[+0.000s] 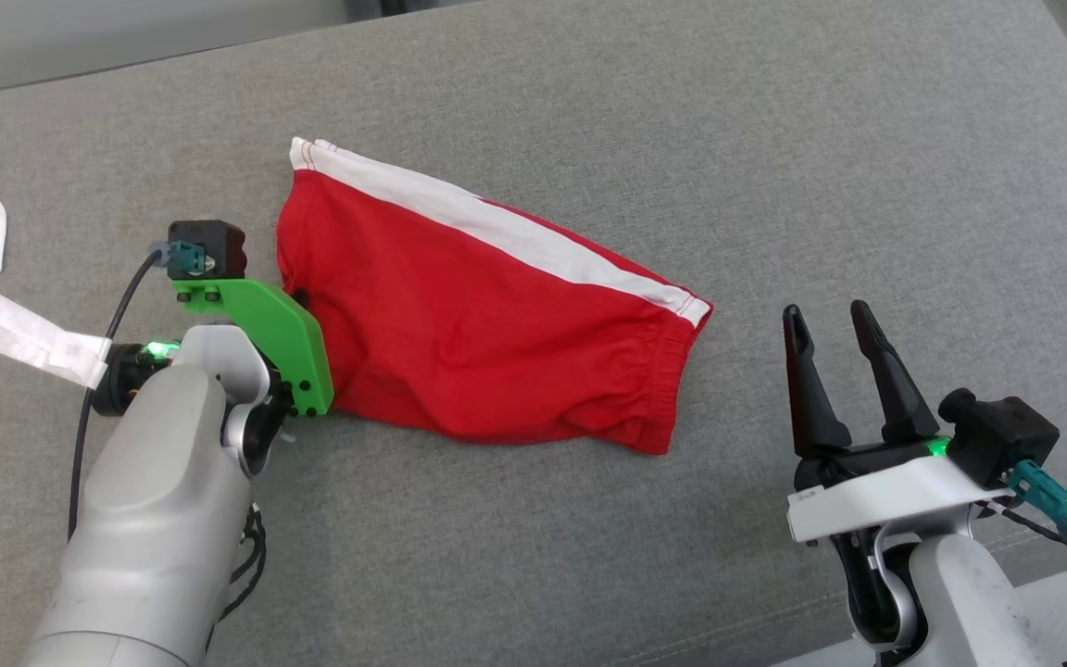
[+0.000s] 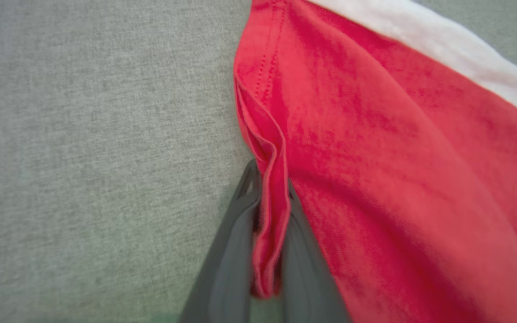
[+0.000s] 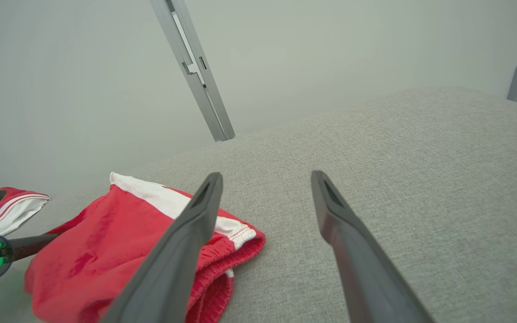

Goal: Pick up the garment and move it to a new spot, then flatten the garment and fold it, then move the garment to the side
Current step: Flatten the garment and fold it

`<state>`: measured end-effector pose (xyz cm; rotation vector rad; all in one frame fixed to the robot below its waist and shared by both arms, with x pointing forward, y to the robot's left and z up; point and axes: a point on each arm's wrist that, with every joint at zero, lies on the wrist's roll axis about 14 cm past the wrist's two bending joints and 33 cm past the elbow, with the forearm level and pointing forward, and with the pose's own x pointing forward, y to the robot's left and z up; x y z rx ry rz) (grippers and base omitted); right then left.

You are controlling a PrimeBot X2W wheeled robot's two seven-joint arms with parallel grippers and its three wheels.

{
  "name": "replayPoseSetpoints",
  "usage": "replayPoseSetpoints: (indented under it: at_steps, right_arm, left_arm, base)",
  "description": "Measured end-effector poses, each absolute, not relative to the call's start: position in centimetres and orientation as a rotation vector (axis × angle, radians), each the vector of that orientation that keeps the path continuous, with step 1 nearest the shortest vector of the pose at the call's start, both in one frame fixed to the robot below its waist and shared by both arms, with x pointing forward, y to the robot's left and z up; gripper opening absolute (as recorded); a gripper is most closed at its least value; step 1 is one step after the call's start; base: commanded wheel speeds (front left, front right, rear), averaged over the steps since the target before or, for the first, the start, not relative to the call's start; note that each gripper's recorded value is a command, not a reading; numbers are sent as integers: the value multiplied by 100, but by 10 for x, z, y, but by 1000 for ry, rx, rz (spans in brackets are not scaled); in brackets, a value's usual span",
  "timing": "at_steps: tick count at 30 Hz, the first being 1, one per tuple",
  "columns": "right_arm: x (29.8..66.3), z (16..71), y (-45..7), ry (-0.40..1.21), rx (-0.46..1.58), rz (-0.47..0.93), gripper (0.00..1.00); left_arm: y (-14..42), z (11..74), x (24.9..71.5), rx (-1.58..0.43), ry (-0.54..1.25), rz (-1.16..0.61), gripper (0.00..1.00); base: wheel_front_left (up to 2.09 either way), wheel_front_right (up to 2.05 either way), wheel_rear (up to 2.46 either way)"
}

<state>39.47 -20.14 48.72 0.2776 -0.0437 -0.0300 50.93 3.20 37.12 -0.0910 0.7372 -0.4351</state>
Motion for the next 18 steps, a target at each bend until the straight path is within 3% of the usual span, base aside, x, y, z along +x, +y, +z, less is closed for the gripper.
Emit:
replayPoseSetpoints:
  at_steps: [9,18]
  right_arm:
    - [389,500,-222,-88,239,-81,100]
    - [384,503,-228,-89,209,-96,100]
  left_arm:
    - [49,385,486,-180,647,-387,0]
    - [84,382,421,-349,580,-225,0]
  base:
    - [0,0,0]
    - [0,0,0]
